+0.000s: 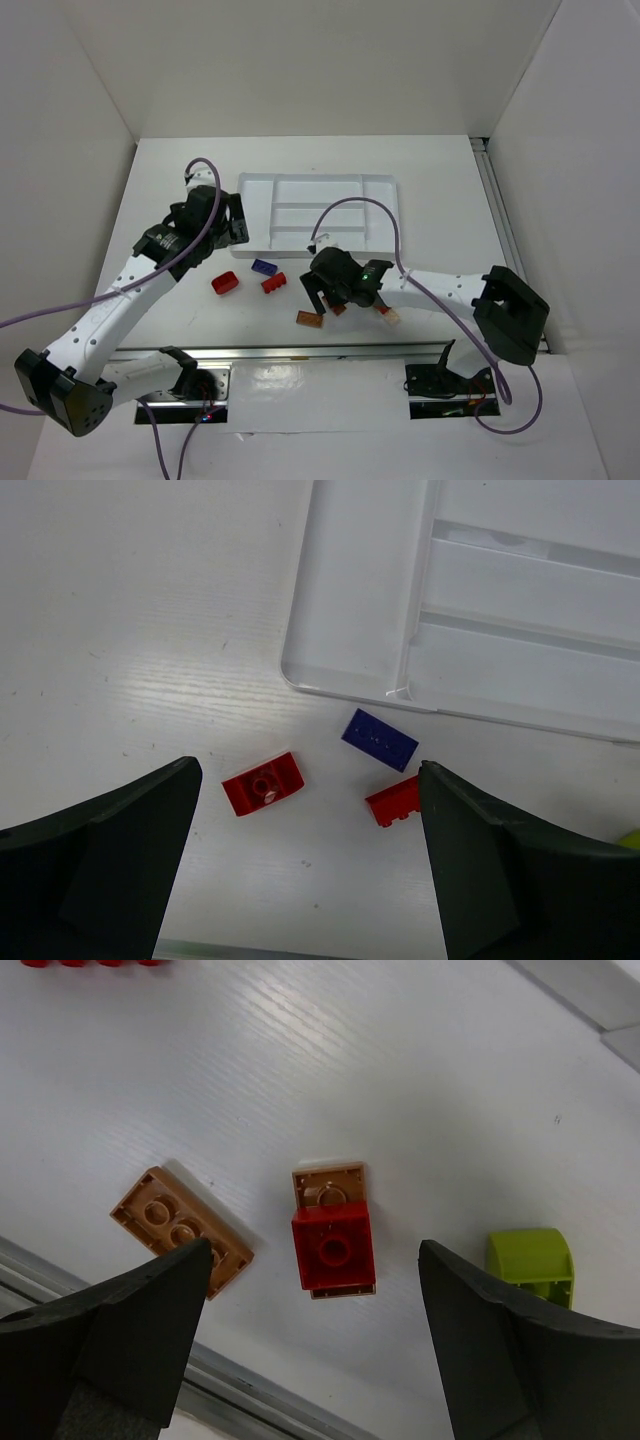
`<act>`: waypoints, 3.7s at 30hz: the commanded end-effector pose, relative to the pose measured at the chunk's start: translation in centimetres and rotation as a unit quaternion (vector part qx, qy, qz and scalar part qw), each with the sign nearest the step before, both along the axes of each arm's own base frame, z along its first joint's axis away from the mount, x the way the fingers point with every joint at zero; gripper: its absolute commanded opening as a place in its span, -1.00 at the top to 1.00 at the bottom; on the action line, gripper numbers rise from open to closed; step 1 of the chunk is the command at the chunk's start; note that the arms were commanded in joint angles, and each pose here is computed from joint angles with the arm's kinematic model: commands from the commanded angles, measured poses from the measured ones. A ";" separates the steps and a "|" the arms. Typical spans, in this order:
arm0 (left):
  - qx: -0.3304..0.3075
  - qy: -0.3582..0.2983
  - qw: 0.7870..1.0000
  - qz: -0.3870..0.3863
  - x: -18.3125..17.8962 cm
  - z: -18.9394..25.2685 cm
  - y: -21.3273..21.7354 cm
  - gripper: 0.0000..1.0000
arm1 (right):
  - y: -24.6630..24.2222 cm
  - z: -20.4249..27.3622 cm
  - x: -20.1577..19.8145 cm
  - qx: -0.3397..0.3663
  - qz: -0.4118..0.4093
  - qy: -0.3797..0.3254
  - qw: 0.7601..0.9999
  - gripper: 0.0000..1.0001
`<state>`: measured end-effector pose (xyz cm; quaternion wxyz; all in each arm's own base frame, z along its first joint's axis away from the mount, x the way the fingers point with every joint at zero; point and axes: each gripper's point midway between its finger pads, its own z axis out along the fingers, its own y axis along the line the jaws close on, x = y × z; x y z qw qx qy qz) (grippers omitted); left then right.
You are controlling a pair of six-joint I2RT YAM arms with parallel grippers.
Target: Sort the legos into containers by color
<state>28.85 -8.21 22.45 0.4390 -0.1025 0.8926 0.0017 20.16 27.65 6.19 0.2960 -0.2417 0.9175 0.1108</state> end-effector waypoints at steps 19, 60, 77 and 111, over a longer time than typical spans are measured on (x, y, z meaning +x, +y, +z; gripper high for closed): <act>-0.006 -0.014 1.000 0.003 0.1 1.2 0.0 -1.00 | -0.2 -2.0 0.8 -0.035 -0.006 -0.001 0.999 -0.04; -0.270 -0.161 0.679 -0.663 -15.5 11.5 -16.3 -0.87 | 4.5 28.0 -7.2 0.419 0.190 -0.085 0.884 0.31; -0.305 -0.127 0.647 -0.687 -15.8 10.8 -17.1 -0.71 | 5.5 27.9 -8.1 0.429 0.225 -0.069 0.872 0.31; -0.219 -0.115 0.834 -0.493 -8.4 9.2 -14.4 1.00 | -4.7 24.3 5.4 0.159 -0.177 -0.243 0.940 0.32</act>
